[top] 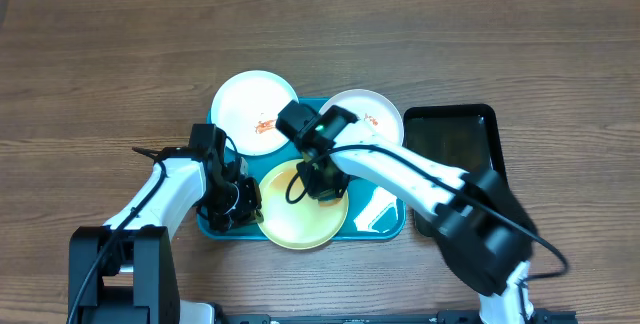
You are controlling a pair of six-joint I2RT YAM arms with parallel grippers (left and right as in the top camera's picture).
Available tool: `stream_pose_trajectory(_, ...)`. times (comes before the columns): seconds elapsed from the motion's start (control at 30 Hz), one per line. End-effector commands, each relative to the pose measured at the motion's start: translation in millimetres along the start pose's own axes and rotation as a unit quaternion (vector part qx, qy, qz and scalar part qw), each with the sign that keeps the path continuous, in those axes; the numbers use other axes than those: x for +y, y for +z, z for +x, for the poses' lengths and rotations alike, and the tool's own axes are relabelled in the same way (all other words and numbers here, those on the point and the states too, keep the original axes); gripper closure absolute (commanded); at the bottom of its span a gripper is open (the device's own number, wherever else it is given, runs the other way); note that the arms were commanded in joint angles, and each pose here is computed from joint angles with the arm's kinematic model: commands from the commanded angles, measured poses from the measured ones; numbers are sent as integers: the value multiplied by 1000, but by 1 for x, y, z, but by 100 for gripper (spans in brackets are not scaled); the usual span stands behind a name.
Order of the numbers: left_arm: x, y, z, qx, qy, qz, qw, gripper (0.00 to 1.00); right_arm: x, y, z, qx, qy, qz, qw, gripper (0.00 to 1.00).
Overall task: Clean dirty plates on tray and stack at the side
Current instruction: 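Return the sponge with the right gripper to the black tray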
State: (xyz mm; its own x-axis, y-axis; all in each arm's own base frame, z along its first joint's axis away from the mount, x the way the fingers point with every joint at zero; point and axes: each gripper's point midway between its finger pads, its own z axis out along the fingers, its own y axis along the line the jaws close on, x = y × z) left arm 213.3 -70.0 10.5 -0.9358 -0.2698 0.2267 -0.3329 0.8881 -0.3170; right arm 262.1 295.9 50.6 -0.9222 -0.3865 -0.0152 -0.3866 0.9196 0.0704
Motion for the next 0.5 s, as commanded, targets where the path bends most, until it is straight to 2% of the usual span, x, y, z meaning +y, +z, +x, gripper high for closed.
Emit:
stream_pose_trajectory(0.0,-2,-8,-14,-19,4,-9,1000,96,-12,-64,-15,-74,42,-40,996,96)
stream_pose_trajectory(0.2,-8,-30,-29,-52,17,-21,998,96,-81,-107,-22,-111,130,-41,984,96)
stream_pose_trajectory(0.3,-10,-54,-38,-89,26,-40,995,96,-129,-112,-18,-99,192,-31,976,96)
stream_pose_trajectory(0.47,-11,-85,-43,-150,37,-57,986,96,-166,-110,-5,-68,237,-74,966,96)
